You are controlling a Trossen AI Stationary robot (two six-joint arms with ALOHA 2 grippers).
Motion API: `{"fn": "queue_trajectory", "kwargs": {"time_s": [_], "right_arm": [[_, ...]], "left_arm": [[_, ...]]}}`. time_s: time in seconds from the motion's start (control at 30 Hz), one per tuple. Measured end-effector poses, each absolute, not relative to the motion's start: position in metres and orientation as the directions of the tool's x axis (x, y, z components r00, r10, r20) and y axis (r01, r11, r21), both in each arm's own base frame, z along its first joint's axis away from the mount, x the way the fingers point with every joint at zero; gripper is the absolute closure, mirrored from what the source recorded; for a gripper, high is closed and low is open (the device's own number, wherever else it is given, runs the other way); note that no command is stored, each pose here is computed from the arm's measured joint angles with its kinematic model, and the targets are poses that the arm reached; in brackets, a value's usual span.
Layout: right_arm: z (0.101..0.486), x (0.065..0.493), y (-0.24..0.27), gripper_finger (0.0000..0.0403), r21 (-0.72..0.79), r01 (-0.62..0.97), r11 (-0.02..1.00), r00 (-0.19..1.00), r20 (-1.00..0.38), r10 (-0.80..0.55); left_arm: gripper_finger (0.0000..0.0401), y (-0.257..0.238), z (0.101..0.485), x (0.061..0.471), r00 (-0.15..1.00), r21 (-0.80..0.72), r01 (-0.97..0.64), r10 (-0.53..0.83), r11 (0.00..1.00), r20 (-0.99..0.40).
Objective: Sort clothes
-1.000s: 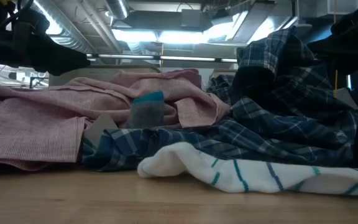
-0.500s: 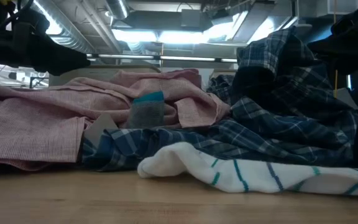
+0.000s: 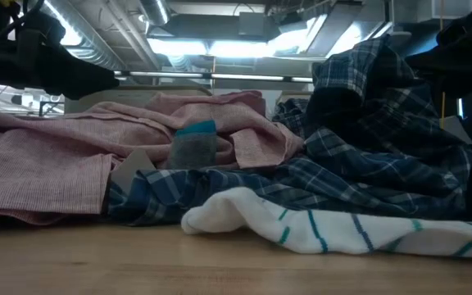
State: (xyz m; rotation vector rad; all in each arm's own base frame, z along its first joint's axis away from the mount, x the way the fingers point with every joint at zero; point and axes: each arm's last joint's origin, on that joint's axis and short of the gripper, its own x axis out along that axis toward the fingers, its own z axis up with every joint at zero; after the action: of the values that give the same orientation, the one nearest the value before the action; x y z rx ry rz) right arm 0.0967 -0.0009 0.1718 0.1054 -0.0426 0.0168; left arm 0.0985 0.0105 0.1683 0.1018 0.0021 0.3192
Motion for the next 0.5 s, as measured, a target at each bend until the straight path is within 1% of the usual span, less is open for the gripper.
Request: {"fn": "queue_trajectory", "kwargs": {"time_s": [0.3, 0.4, 0.5], "right_arm": [[0.177, 0.096, -0.001, 0.0107, 0.109, -0.024, 0.994, 0.996, 0.093, 0.014], [0.182, 0.096, -0.001, 0.0107, 0.143, -0.034, 0.989, 0.989, 0.147, 0.013], [0.185, 0.095, -0.002, 0.0107, 0.151, -0.002, 0.989, 0.983, 0.18, -0.025]], "left_arm": [[0.0184, 0.01, 0.169, 0.099, 0.949, 0.102, -0.313, 0.313, 0.944, 0.018], [0.0184, 0.01, 0.169, 0.099, 0.949, 0.005, -0.313, 0.313, 0.95, 0.021], [0.0184, 0.01, 0.169, 0.098, 0.949, -0.108, -0.309, 0.313, 0.945, 0.025]]}}
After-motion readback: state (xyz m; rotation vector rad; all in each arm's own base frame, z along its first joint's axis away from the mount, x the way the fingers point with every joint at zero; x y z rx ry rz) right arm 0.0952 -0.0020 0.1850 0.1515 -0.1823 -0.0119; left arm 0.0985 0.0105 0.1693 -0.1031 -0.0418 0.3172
